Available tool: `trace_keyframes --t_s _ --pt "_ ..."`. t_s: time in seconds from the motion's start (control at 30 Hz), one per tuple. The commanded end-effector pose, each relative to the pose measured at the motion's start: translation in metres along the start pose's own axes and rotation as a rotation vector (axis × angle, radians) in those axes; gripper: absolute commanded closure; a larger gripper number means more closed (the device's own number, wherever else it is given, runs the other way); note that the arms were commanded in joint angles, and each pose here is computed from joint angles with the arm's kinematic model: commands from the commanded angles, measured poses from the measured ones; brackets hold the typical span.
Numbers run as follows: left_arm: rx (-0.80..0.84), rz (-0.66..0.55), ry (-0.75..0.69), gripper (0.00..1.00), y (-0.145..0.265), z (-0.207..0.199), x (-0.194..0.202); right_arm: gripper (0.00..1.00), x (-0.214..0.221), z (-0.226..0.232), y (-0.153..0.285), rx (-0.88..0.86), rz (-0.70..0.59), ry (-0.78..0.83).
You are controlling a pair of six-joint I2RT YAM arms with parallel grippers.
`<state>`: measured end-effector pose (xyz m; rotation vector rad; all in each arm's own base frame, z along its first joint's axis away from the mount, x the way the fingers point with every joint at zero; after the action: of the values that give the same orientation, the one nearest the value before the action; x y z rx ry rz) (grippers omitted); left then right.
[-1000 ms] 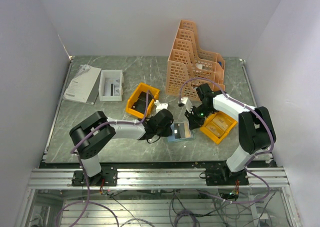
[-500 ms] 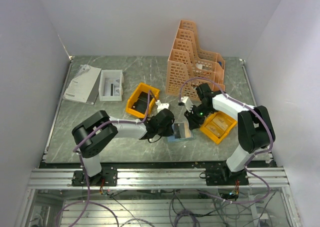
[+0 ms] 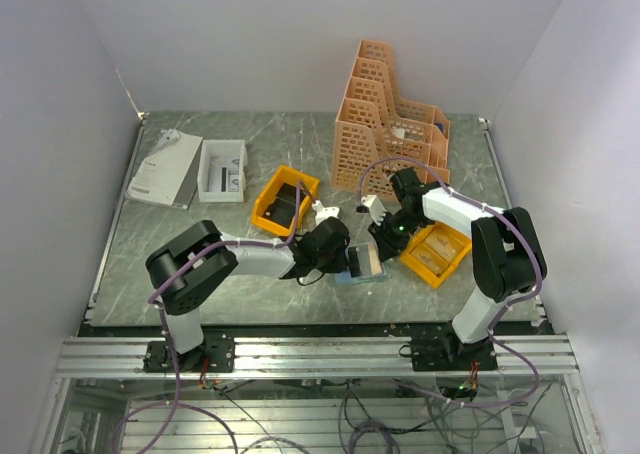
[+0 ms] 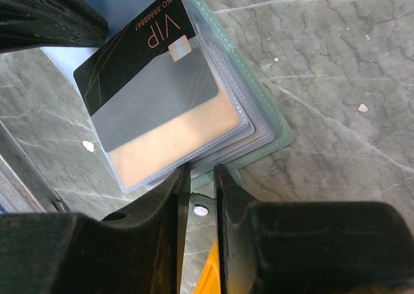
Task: Put the credit cards into the card holder
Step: Insert the credit card into the card holder.
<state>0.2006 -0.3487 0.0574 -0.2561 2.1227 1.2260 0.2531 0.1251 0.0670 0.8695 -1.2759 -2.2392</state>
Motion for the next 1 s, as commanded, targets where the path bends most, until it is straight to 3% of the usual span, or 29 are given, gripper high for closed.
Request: trace_keyframes --t_s 0.0,0.43,0.73,0.97 --pt "0.032 0.025 -0.002 0.93 -0.005 -0.009 0.004 0.79 0.004 -0.006 -0.004 0.015 0.016 -0.022" --pt "0.050 0.001 0.000 0.93 -0.006 -0.015 -0.005 0.77 -0.010 -0.010 0.030 0.052 -0.128 -0.024" --pt "0.077 -0.008 0.009 0.93 -0.010 -0.021 -0.009 0.77 -0.002 -0.016 0.017 0.050 -0.075 -0.070" --pt "0.098 -0.027 0.020 0.93 -0.008 -0.026 -0.014 0.85 0.006 -0.021 0.006 0.052 -0.019 -0.112"
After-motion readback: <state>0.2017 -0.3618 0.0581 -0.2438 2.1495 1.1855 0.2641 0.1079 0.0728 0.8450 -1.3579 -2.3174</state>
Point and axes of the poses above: each gripper's point midway between its finger pads, its own y axis back along the fingers, its own z axis along the line the jaws close on, x = y × z, the point moved 5 cm from there along y, back along the fingers, and after that the axes turned 15 degrees about -y, right-handed, at the moved point
